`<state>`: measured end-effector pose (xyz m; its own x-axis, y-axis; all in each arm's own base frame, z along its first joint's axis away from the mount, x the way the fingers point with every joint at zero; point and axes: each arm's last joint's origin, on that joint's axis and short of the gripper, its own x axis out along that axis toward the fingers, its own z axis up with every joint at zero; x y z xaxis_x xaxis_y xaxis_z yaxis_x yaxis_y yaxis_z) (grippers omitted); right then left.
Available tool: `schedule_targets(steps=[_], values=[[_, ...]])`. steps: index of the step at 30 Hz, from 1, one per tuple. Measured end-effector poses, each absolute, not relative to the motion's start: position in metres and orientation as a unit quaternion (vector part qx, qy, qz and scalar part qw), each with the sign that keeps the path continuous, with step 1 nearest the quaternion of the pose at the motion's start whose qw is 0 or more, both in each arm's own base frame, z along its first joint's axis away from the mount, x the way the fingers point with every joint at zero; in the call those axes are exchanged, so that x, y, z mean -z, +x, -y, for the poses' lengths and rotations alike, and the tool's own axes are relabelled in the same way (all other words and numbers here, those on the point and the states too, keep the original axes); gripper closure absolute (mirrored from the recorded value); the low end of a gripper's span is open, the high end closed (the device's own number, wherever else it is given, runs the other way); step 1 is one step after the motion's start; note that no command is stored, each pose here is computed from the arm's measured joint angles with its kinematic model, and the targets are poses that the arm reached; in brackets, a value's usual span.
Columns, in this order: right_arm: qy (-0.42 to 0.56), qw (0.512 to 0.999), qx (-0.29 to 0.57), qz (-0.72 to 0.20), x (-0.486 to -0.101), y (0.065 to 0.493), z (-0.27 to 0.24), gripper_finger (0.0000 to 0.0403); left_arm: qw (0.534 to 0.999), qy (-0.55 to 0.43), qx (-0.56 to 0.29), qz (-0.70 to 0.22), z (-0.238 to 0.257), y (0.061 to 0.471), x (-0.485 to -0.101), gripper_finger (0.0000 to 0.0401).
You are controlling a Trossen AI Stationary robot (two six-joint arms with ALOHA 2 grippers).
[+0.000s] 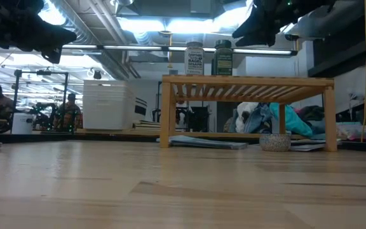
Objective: Shelf spices
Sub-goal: Remove the green seasoning bottle from the shelf
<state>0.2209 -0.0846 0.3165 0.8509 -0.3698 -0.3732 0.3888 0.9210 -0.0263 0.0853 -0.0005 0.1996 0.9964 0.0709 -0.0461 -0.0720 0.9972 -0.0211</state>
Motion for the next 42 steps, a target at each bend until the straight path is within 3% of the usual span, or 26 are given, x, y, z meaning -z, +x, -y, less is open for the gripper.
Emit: schedule_targets(steps=[20, 42], values=[[-0.014, 0.957, 0.208, -0.203, -0.293, 0.254, 0.098, 0.0149, 0.999, -0.011, -0.036, -0.023, 0.0, 0.085, -0.199, 0.0401], [-0.013, 0.954, 0.208, -0.217, -0.289, 0.255, 0.099, 0.0149, 0.999, -0.012, -0.036, -0.036, 0.0, 0.085, -0.197, 0.0401]])
